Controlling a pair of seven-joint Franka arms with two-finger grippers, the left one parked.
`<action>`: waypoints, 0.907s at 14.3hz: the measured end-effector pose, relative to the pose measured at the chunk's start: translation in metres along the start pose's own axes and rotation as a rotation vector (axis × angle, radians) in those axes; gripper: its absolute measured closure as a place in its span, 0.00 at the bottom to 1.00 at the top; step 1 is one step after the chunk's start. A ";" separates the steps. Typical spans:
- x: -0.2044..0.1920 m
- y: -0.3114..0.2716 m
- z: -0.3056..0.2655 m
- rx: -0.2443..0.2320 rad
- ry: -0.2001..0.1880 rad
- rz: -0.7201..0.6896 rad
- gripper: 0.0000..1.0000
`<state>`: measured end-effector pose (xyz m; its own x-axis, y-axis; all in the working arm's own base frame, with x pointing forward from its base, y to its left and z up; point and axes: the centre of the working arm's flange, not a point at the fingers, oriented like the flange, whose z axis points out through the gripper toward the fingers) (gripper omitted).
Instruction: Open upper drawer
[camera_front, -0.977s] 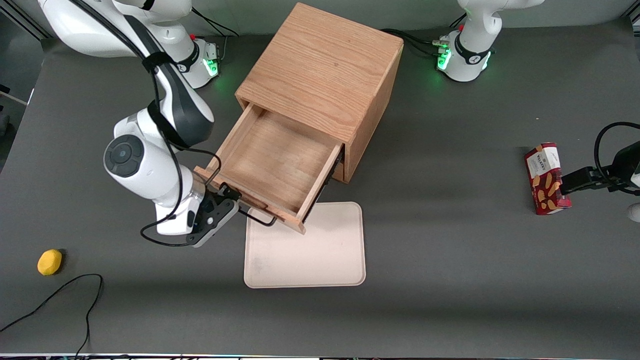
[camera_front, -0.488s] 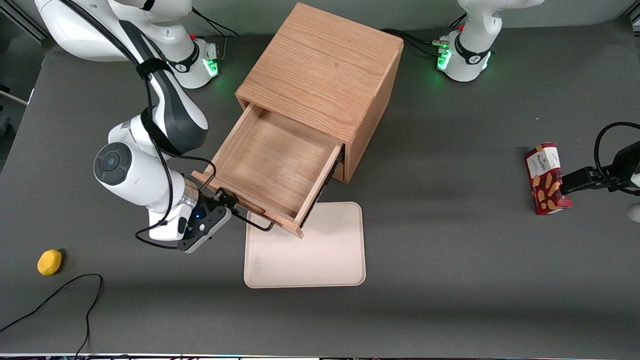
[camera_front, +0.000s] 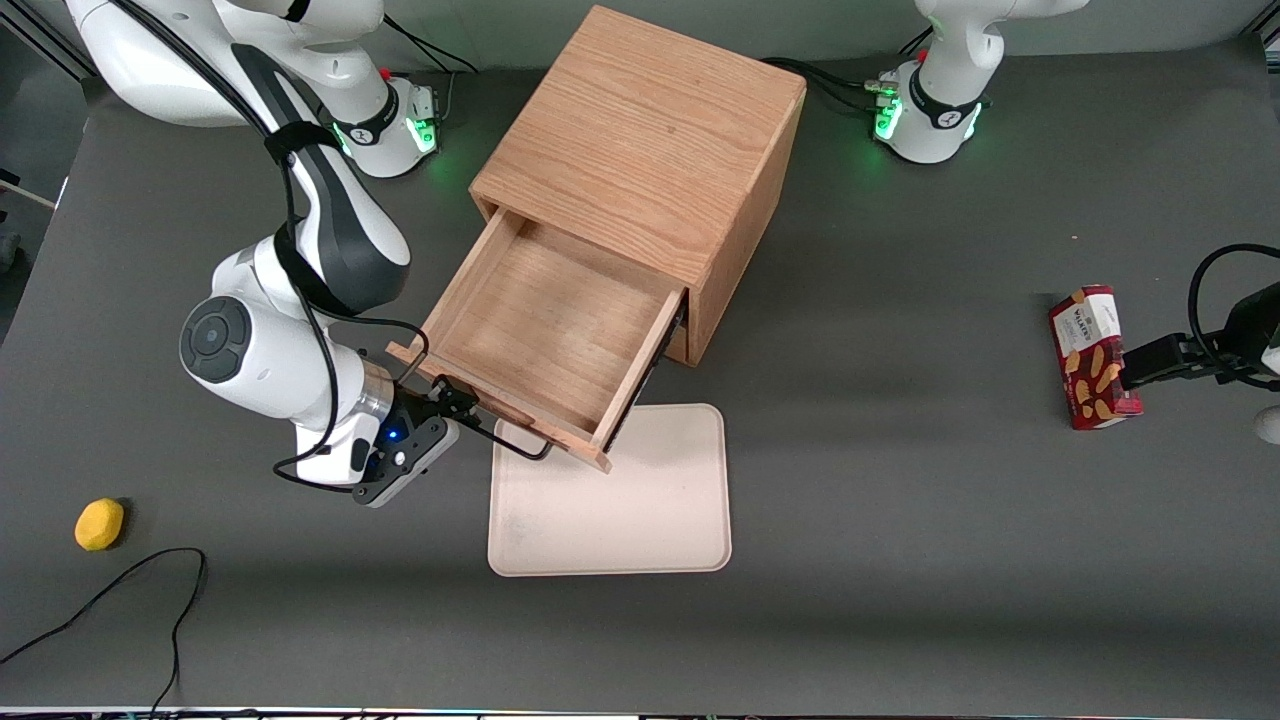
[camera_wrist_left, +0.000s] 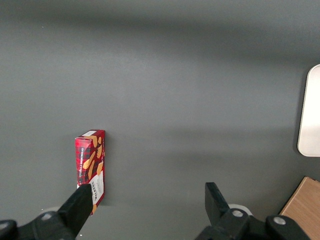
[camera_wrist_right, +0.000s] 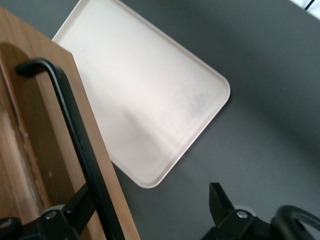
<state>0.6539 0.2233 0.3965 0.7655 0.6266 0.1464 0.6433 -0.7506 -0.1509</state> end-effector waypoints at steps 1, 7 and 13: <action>-0.001 -0.001 0.000 0.007 -0.014 -0.040 0.00; -0.004 -0.003 -0.026 0.003 -0.030 -0.122 0.00; -0.048 0.043 -0.135 -0.015 0.054 0.027 0.00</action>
<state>0.6423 0.1325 0.5150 0.7805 0.5939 0.1952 0.6216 -0.7705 -0.1413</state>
